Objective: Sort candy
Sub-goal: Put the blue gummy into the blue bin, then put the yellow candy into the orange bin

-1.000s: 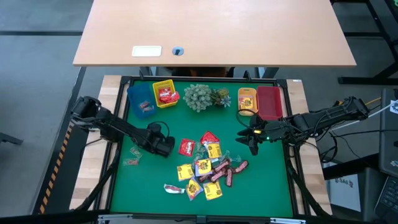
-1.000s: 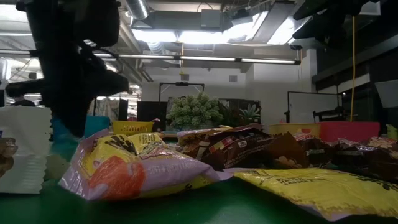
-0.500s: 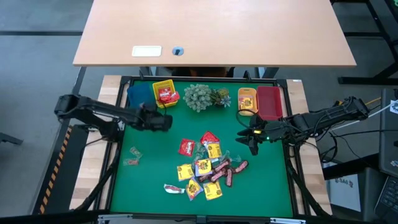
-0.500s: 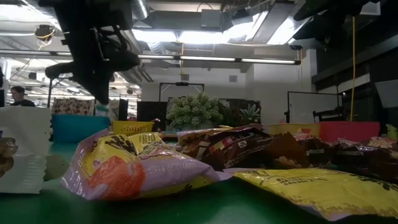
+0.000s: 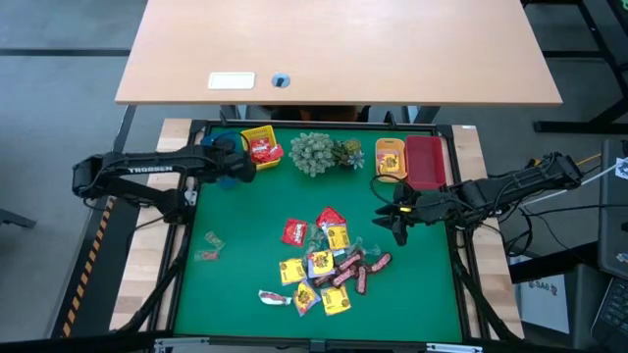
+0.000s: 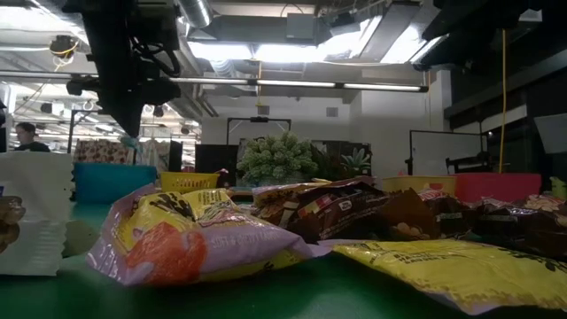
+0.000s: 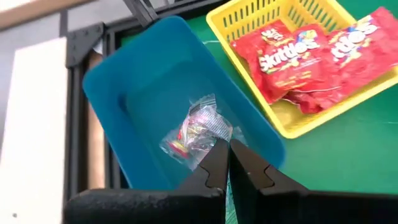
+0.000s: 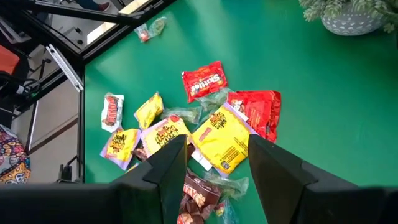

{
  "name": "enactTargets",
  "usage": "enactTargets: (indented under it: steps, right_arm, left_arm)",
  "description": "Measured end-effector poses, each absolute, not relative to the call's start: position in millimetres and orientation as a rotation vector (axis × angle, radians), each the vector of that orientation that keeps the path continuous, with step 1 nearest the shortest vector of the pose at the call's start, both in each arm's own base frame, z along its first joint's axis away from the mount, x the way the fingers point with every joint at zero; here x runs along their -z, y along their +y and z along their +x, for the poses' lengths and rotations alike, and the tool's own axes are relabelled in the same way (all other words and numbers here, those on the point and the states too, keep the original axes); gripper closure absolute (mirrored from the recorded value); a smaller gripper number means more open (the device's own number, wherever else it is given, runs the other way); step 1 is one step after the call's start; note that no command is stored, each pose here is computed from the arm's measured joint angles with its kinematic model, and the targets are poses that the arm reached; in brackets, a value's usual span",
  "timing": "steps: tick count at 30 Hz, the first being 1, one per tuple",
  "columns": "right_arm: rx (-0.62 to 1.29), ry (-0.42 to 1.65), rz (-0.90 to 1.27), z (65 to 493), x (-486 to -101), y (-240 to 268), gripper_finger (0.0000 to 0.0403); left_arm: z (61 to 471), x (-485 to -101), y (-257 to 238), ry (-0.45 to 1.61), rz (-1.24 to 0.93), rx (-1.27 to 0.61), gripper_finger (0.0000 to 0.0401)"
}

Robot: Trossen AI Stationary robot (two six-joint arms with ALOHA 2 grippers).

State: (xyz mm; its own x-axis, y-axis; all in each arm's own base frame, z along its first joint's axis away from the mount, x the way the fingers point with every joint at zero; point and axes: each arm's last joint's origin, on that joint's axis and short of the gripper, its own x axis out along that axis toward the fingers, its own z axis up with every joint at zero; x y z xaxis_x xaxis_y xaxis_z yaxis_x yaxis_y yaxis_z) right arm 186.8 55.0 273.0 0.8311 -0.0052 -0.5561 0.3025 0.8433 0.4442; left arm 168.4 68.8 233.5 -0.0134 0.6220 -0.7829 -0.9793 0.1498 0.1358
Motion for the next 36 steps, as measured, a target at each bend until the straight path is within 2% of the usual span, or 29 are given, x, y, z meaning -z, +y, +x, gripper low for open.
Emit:
enactTargets:
  steps: [5, 10, 17, 23, 36]
  right_arm:
    - [0.181, 0.595, 0.539, 192, -267, 57, 0.0233]
    - [0.187, 0.628, 0.505, 202, -258, 60, 0.0233]
    - [0.118, 0.612, 0.330, 229, -243, 69, 0.0233]
    - [-0.003, 0.610, 0.233, 259, -221, 74, 0.0233]
    - [-0.047, 0.742, 0.387, 307, -161, 25, 0.0233]
  left_arm:
    - [166, -234, 74, 0.873, -0.512, -1.376, 0.0394]
    - [164, -233, 79, 0.886, -0.507, -1.390, 0.0352]
    - [164, -233, 82, 0.873, -0.542, -1.391, 0.0299]
    - [168, -234, 83, 0.839, -0.567, -1.369, 0.0294]
    - [170, -235, 84, 0.805, -0.578, -1.361, 0.0294]
